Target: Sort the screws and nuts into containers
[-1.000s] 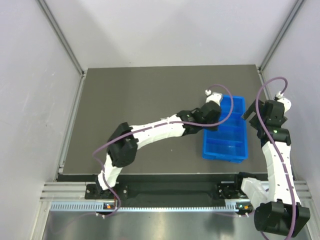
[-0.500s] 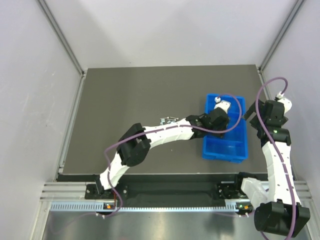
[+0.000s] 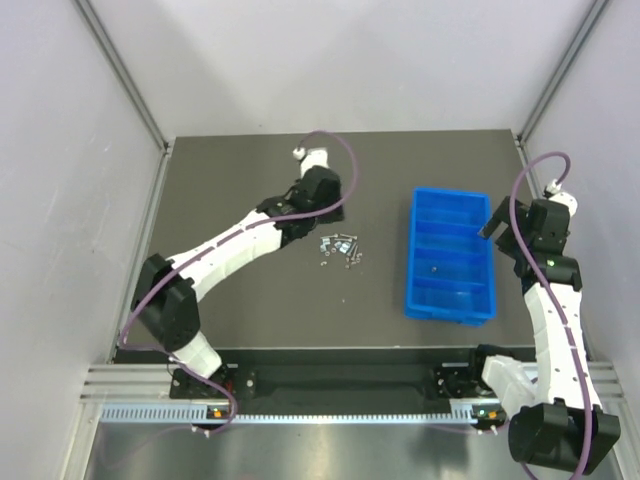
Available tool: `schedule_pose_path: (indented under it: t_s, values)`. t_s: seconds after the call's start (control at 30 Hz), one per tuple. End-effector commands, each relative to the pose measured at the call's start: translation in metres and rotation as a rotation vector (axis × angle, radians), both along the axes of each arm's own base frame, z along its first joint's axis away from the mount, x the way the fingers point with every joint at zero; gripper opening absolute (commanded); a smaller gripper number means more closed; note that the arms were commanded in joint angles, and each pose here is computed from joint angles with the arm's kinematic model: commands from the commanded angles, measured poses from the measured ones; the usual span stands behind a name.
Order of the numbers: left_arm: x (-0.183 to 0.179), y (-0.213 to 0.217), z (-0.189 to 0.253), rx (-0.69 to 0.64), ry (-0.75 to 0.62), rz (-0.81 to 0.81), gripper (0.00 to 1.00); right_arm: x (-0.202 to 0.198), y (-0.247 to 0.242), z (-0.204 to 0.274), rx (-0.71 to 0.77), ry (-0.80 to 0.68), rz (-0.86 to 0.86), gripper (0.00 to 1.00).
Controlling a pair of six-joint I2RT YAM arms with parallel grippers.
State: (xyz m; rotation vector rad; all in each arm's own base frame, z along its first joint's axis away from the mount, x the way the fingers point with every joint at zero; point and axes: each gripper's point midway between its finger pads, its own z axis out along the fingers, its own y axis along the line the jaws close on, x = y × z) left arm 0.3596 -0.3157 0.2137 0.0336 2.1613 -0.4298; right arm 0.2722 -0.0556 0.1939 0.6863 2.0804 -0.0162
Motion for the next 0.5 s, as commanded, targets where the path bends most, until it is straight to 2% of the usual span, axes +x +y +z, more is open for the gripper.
schedule_pose_path:
  t_s: [0.0,0.1,0.23,0.47]
  values:
    - [-0.011,0.046,-0.058,0.096,0.129,0.101,0.54,0.016,0.005,0.014,0.003,-0.073,0.056,1.00]
    - [-0.014,0.056,-0.083,0.139,0.174,0.131,0.54,0.019,0.004,0.011,0.005,-0.059,0.056,1.00]
    - [-0.018,0.048,-0.116,0.165,0.267,0.131,0.54,0.022,0.004,0.009,0.013,-0.044,0.058,1.00]
    - [-0.013,0.038,-0.150,0.205,0.326,0.138,0.53,0.017,-0.002,0.005,-0.011,-0.032,0.029,1.00]
